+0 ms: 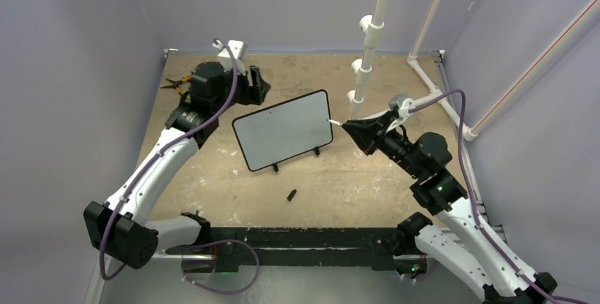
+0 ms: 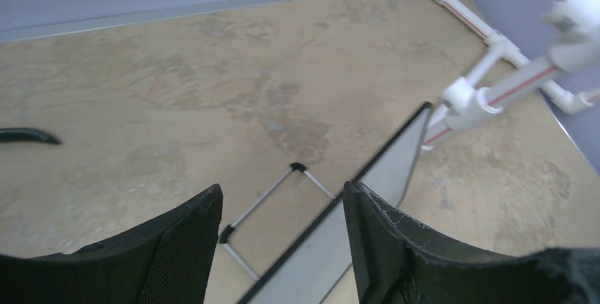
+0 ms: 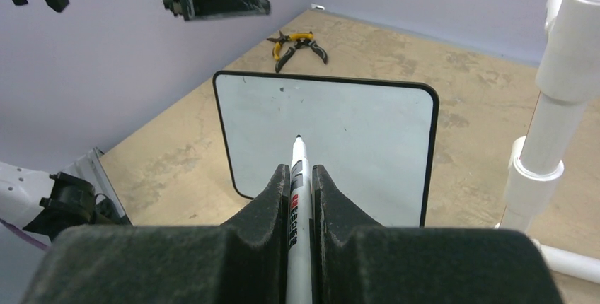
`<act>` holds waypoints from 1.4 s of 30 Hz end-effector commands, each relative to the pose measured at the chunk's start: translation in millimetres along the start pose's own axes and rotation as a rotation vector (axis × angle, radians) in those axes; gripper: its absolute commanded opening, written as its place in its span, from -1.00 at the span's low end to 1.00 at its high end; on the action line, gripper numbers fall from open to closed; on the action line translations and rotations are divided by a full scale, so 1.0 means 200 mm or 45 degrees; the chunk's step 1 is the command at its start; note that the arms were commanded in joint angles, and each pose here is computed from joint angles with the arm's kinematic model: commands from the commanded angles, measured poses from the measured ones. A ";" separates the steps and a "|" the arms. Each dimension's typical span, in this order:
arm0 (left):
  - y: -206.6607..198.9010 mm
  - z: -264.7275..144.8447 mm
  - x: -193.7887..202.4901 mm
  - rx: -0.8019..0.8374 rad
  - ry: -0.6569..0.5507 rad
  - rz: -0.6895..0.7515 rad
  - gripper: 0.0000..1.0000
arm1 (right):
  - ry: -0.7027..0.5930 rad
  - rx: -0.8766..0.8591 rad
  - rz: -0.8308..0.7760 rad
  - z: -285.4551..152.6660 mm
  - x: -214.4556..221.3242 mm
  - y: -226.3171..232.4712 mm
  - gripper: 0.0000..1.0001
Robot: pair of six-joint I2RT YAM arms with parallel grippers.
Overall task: Write a sentence on the whiteboard
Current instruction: Hold the whiteboard on the whiteboard stand.
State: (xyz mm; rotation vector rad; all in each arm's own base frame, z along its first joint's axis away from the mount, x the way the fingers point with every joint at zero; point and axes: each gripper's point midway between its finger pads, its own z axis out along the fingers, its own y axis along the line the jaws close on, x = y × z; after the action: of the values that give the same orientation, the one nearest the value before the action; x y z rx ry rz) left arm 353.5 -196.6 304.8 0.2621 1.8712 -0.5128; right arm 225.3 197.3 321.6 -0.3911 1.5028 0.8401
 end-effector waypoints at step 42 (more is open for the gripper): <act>0.32 -0.34 0.28 -0.021 -0.092 -0.087 -0.27 | -0.046 -0.211 0.029 0.98 0.42 0.59 -1.00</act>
State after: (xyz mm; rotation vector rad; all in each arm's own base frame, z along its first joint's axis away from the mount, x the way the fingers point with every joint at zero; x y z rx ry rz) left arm 301.9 -106.8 251.5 0.1359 1.8475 -0.5137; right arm 262.6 430.2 250.7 -0.5348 1.5122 0.9975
